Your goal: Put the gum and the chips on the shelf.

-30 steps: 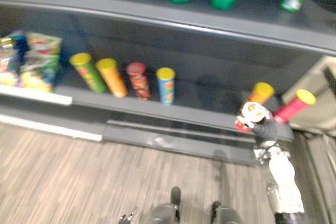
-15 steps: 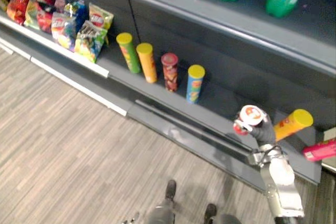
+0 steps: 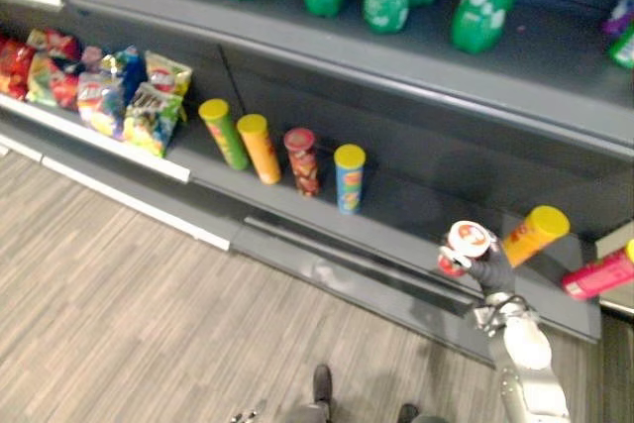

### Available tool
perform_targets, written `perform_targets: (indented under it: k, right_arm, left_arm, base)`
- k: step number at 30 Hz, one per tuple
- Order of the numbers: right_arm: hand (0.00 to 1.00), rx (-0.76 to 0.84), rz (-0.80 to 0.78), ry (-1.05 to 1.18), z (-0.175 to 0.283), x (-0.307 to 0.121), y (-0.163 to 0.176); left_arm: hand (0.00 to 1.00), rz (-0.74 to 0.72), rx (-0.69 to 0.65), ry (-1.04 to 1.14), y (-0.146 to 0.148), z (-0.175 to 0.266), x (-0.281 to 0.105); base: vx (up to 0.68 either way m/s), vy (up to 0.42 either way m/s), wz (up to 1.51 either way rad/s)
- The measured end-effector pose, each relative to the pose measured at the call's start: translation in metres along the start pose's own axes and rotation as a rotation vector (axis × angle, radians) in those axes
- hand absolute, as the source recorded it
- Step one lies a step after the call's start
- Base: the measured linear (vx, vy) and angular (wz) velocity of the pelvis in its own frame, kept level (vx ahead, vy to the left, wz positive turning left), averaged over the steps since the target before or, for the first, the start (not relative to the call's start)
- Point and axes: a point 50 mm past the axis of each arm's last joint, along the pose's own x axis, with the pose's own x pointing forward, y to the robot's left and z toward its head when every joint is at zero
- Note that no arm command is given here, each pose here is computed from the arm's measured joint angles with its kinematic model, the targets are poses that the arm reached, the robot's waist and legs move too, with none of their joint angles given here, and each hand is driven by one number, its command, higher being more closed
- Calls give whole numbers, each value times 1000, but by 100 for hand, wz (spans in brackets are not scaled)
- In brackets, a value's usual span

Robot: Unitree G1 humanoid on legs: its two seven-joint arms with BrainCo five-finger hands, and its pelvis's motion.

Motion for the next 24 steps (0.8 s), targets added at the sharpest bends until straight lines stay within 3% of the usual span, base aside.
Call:
perform_targets:
  k: [7, 24]
  right_arm:
    - [100, -1, 45, -116, 28, 27, 10]
    - [100, -102, 141, -437, 114, 48, 9]
  left_arm:
    - [0, -39, 124, 15, -9, 2, 3]
    - [0, -36, 196, 81, -3, -15, -1]
  base:
    - [11, 25, -63]
    - [-64, -19, -40]
